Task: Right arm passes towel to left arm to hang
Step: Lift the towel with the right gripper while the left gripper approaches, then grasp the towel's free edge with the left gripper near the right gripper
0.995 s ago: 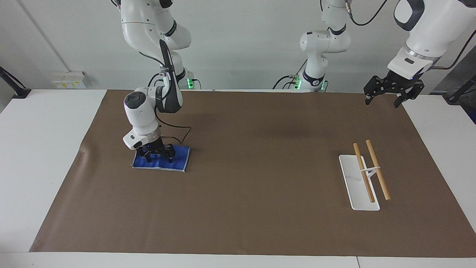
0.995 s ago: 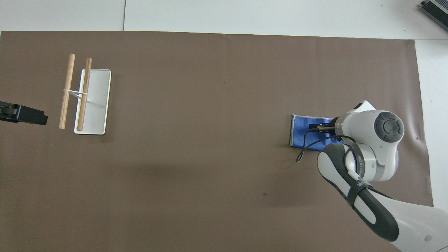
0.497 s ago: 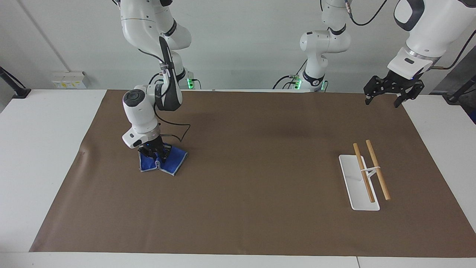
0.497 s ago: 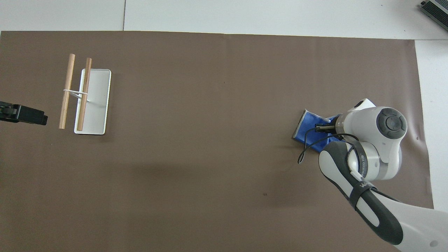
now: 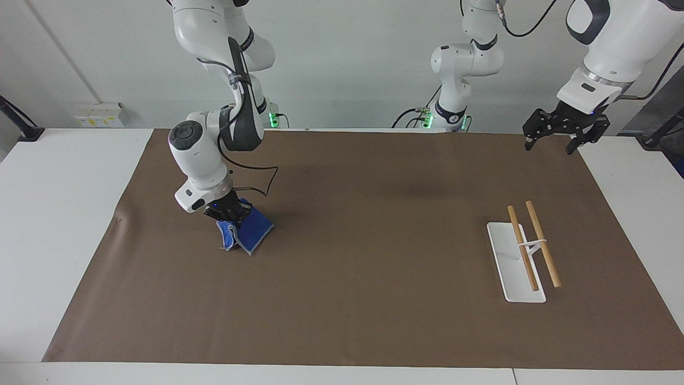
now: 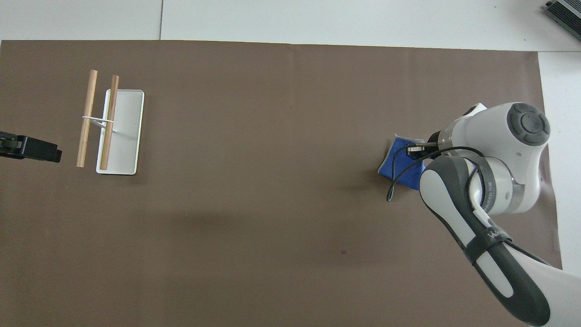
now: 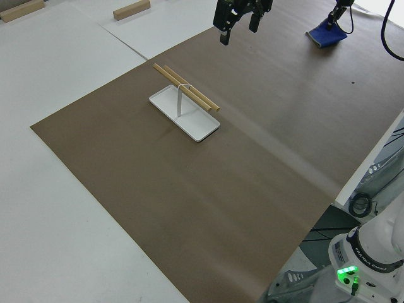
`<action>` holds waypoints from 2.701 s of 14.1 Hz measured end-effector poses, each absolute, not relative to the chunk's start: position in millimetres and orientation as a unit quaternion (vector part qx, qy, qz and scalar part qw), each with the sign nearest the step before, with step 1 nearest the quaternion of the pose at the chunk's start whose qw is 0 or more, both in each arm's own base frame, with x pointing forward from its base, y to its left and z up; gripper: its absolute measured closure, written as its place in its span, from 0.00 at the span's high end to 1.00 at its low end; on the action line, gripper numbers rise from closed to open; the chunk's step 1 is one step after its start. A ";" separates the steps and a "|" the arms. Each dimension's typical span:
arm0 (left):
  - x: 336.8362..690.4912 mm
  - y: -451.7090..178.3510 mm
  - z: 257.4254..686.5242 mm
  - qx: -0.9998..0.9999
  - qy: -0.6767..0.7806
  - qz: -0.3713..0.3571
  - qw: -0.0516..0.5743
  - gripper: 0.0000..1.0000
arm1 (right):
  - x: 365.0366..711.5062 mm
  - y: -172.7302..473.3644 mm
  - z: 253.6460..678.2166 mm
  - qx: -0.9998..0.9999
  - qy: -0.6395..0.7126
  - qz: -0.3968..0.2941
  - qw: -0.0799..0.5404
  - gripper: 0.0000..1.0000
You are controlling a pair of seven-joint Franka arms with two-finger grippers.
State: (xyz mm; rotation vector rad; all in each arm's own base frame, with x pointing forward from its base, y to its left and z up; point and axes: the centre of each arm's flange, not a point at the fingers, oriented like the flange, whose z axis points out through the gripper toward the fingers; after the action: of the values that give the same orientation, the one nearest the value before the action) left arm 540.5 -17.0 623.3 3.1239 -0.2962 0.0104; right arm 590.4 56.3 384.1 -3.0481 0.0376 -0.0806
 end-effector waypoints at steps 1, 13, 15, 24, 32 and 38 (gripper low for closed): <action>540.5 -17.0 623.3 0.996 -0.094 0.003 0.002 1.00 | 592.6 63.2 401.1 -0.998 0.013 -0.032 0.060 0.04; 541.7 -35.8 620.5 0.995 -0.095 0.012 0.006 1.00 | 587.0 233.4 493.8 -0.889 0.126 -0.047 0.439 0.04; 542.4 -64.2 610.3 0.998 -0.053 0.025 0.035 1.00 | 578.1 266.7 499.2 -0.858 0.162 -0.052 0.485 0.04; 521.5 -167.6 558.1 0.941 0.236 0.061 0.237 1.00 | 567.6 292.6 501.2 -0.770 0.271 -0.026 0.577 0.04; 499.3 -253.3 545.5 0.830 0.434 0.070 0.343 1.00 | 562.1 303.2 500.3 -0.773 0.265 -0.020 0.577 0.04; 509.4 -255.3 537.6 0.800 0.465 0.079 0.370 0.77 | 560.0 306.6 500.1 -0.773 0.272 -0.034 0.571 0.04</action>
State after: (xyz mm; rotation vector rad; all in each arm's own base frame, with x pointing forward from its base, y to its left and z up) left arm 509.4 -255.3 537.6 2.0533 1.1932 0.2021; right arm 560.0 306.6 500.1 -1.8145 0.6385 -0.0800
